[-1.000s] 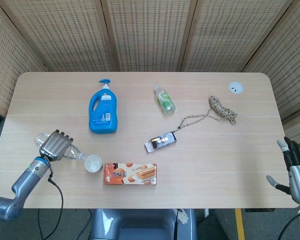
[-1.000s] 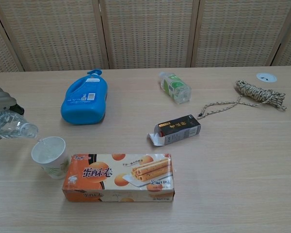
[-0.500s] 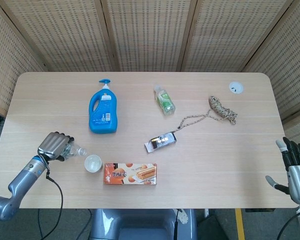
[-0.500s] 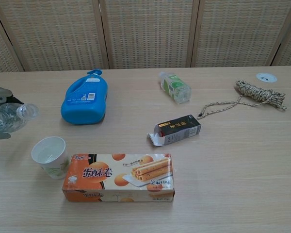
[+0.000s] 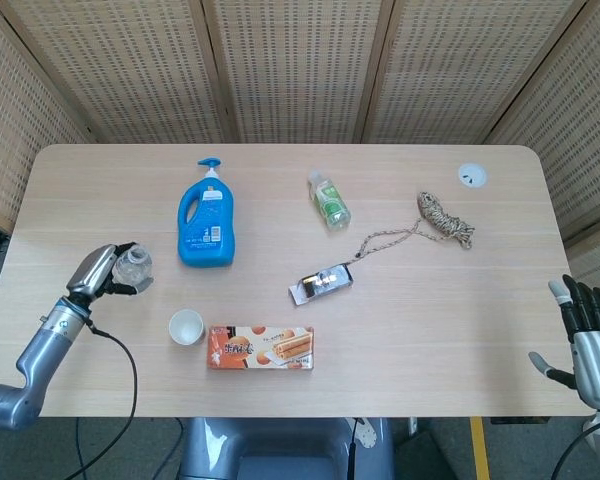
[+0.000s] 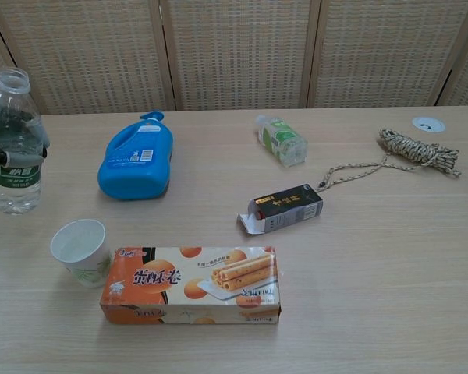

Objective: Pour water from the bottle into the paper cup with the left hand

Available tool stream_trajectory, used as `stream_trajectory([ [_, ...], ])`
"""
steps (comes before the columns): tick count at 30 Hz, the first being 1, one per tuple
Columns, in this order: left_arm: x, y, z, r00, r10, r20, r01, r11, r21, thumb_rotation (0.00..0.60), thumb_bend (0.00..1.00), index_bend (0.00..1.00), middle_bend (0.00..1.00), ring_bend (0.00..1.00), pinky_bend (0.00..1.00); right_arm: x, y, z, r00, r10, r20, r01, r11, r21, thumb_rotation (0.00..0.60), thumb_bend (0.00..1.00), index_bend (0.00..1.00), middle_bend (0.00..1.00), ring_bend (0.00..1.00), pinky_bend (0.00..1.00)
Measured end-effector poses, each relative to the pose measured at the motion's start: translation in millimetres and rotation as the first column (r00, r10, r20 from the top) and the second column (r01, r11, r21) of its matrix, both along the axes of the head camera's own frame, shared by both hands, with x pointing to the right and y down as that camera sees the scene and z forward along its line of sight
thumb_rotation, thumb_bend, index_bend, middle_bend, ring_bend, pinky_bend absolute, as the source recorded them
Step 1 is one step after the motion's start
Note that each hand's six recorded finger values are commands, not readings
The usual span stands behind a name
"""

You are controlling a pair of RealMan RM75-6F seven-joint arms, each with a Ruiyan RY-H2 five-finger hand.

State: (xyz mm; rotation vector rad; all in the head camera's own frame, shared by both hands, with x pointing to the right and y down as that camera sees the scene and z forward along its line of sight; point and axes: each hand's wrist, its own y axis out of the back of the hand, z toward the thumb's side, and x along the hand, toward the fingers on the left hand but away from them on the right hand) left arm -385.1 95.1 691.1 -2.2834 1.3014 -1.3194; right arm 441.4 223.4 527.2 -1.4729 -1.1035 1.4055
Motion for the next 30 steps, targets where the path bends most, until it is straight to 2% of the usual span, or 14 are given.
stream_trajectory([
  [3,-1.1,-2.3,8.1,0.988,-0.108,-0.115,0.11,0.994,0.011,0.6,0.5,0.65,0.54,0.41,0.5,0.2,-0.2,0.4,1.0,0.001,0.0,-0.001,1.0,-0.001,0.6,0.0,0.03,0.0,0.0,0.0],
  [6,0.6,-0.6,18.2,0.967,-0.174,-0.184,0.181,0.983,0.023,0.6,0.5,0.65,0.54,0.41,0.5,0.0,-0.3,1.1,1.0,0.0,0.0,0.0,1.0,-0.004,0.6,0.0,0.03,0.0,0.0,0.0],
  [11,9.4,6.8,31.4,0.939,-0.232,-0.253,0.243,0.97,0.013,0.6,0.5,0.63,0.54,0.41,0.5,-0.5,-0.3,1.9,1.0,-0.002,-0.002,0.002,1.0,-0.005,0.6,0.0,0.03,0.0,0.0,0.0],
  [15,19.9,12.7,41.9,0.913,-0.268,-0.307,0.283,0.959,0.003,0.6,0.5,0.58,0.52,0.41,0.5,0.3,-0.7,2.0,1.0,0.0,-0.001,0.0,1.0,-0.006,0.6,0.0,0.03,0.0,0.0,0.0],
  [17,24.5,15.0,45.7,0.904,-0.277,-0.326,0.293,0.956,-0.001,0.6,0.5,0.54,0.51,0.41,0.5,0.6,-0.8,2.6,1.0,0.001,0.0,-0.001,1.0,-0.009,0.6,0.0,0.03,0.0,0.0,0.0],
  [23,28.7,17.2,53.8,0.896,-0.284,-0.342,0.302,0.953,0.0,0.6,0.49,0.52,0.5,0.41,0.5,0.5,-0.9,1.3,1.0,0.002,0.007,-0.002,1.0,-0.007,0.6,0.0,0.03,0.0,0.0,0.0],
  [27,31.1,19.0,61.1,0.896,-0.285,-0.341,0.302,0.953,-0.003,0.6,0.45,0.41,0.48,0.41,0.49,0.8,-1.3,4.6,1.0,0.001,0.004,-0.001,1.0,-0.02,0.6,0.0,0.03,0.0,0.0,0.0],
  [30,34.4,21.0,66.3,0.899,-0.278,-0.34,0.293,0.956,-0.005,0.6,0.44,0.39,0.47,0.41,0.49,1.3,-2.1,5.9,1.0,0.004,0.004,-0.003,1.0,-0.023,0.6,0.0,0.03,0.0,0.0,0.0],
])
